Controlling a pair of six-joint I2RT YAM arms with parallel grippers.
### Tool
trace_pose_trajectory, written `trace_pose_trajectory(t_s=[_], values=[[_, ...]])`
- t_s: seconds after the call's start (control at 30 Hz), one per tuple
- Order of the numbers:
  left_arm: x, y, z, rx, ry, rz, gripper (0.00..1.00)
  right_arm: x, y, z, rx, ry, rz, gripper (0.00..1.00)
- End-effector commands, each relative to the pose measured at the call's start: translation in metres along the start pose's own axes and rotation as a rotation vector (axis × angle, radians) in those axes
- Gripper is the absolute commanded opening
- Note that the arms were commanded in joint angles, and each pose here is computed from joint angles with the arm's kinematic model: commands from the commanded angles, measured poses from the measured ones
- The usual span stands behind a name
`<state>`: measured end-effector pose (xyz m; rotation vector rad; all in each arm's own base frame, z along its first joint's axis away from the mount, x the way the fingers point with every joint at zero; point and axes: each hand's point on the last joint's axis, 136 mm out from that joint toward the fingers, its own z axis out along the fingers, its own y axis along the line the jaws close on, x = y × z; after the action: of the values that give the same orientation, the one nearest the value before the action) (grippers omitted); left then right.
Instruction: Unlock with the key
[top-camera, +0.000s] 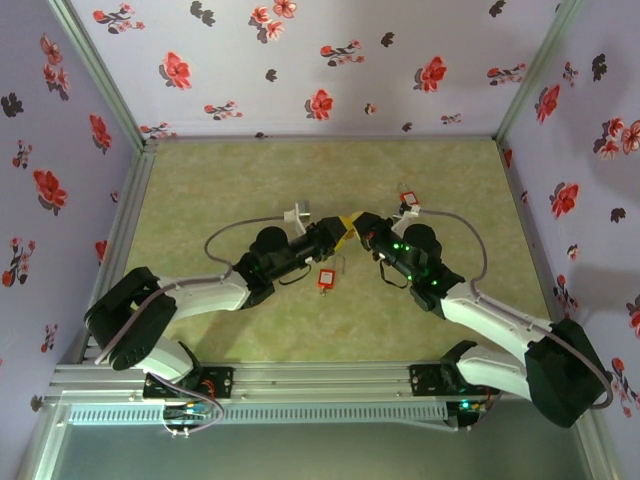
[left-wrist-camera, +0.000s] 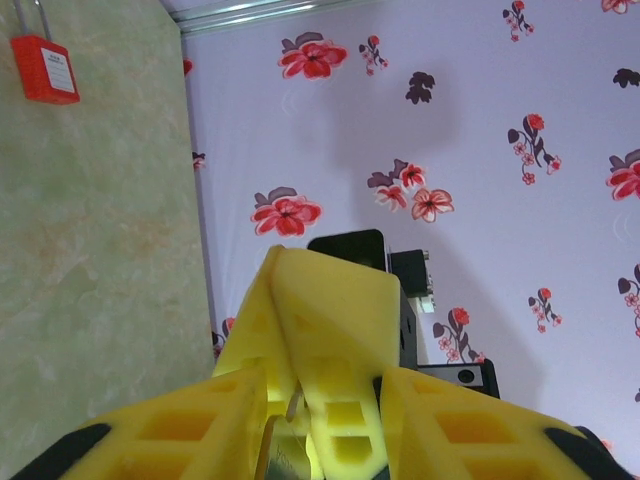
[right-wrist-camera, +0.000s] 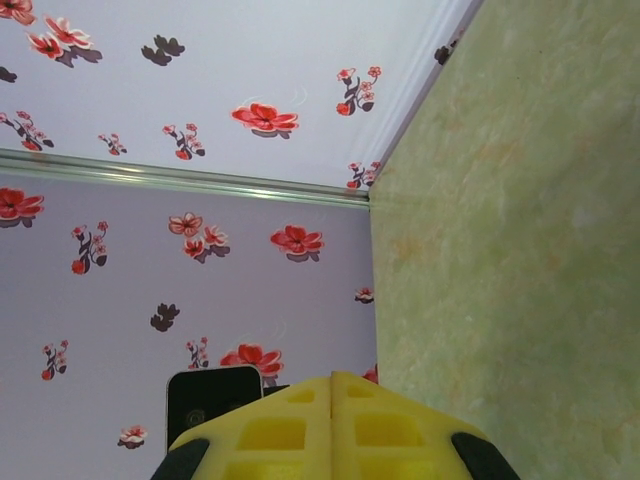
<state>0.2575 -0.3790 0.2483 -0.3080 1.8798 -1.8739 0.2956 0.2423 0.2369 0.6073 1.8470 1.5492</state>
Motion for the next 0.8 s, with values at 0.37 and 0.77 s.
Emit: trace_pose_trajectory(t_s=[0.37,0.77], values=[[0.023,-0.007,0.001,0.069,0.051,-0.012,0.21,-0.007,-0.009,0.0,0.006,-0.035,0.021,0.0],[0.012,0.003,-0.006,0.054,0.016,-0.011,0.0,-0.006,-0.009,-0.003,0.002,-0.033,0.02,0.0]])
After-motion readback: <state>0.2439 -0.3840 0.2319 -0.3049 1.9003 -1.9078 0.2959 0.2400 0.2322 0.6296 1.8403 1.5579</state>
